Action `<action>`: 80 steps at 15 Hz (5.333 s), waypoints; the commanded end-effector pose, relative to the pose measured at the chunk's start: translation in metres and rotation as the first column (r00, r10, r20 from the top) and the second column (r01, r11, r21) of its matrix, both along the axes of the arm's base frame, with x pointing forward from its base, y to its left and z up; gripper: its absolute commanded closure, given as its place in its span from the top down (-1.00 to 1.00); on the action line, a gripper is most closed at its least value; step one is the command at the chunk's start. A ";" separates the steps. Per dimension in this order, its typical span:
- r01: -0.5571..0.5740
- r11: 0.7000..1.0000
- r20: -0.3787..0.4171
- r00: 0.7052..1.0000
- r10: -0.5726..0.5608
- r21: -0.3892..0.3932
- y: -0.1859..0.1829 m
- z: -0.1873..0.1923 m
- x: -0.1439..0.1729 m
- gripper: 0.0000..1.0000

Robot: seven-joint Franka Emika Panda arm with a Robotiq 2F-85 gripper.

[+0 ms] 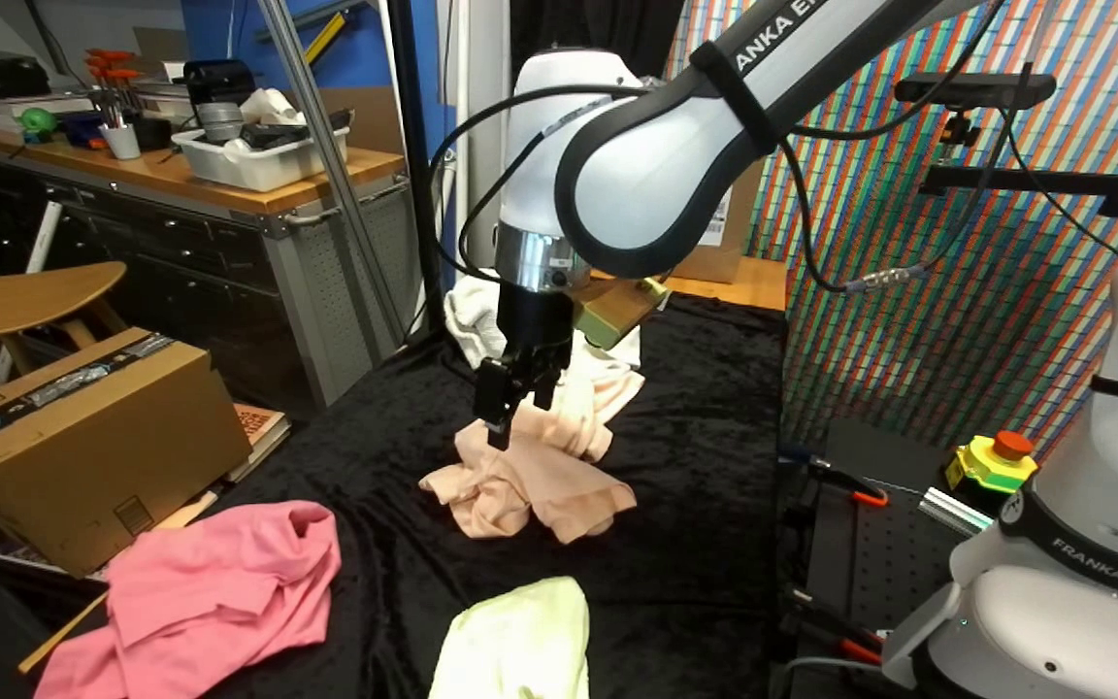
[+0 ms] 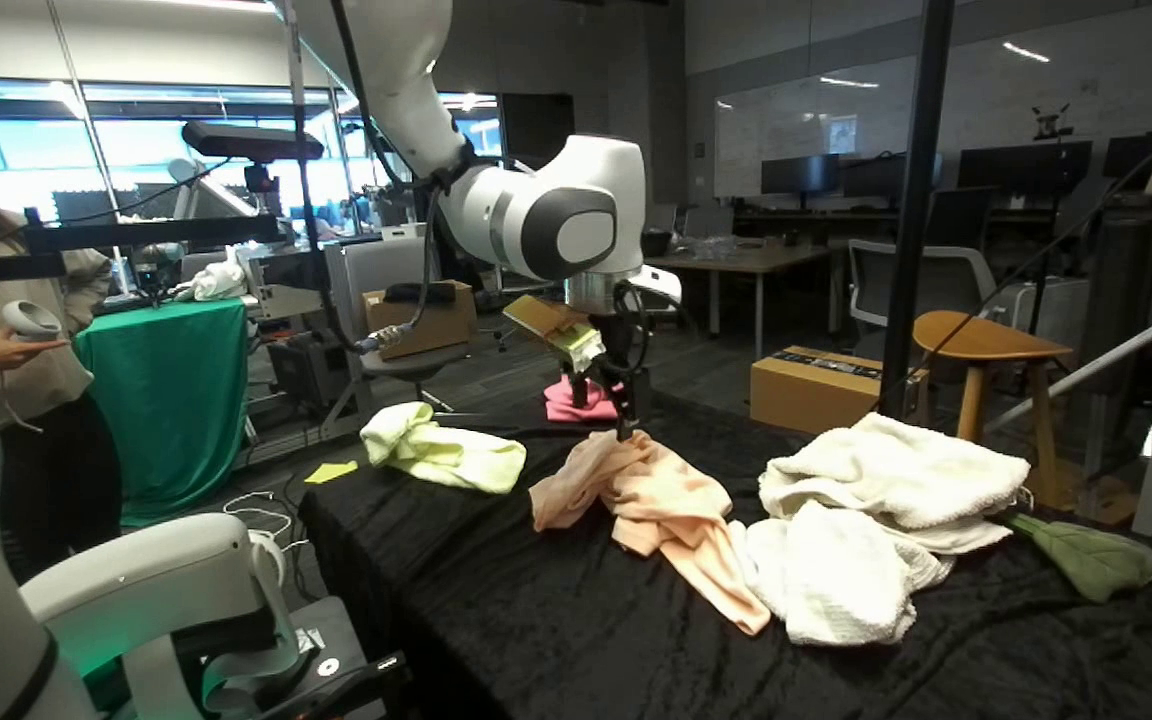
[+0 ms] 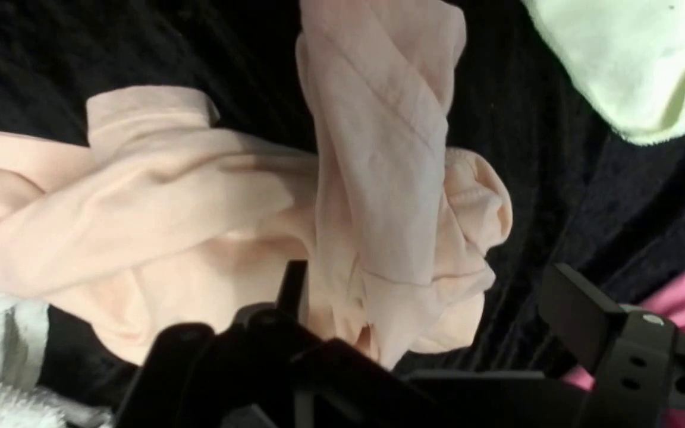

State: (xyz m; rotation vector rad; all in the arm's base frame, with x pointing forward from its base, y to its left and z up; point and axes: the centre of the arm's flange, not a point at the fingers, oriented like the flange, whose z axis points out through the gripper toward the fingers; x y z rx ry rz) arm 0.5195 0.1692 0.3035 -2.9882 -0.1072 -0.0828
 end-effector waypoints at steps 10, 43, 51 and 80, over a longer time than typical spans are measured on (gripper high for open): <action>-0.083 0.996 -0.113 0.990 0.085 0.014 -0.019 -0.064 0.035 0.84; 0.549 0.765 0.479 0.600 -0.641 0.336 -0.223 0.128 -0.001 -0.82; 0.731 0.637 0.538 0.446 -0.716 0.243 -0.249 0.049 0.039 -0.84; 0.303 0.951 0.431 0.867 -0.252 -0.053 -0.086 0.131 0.046 1.00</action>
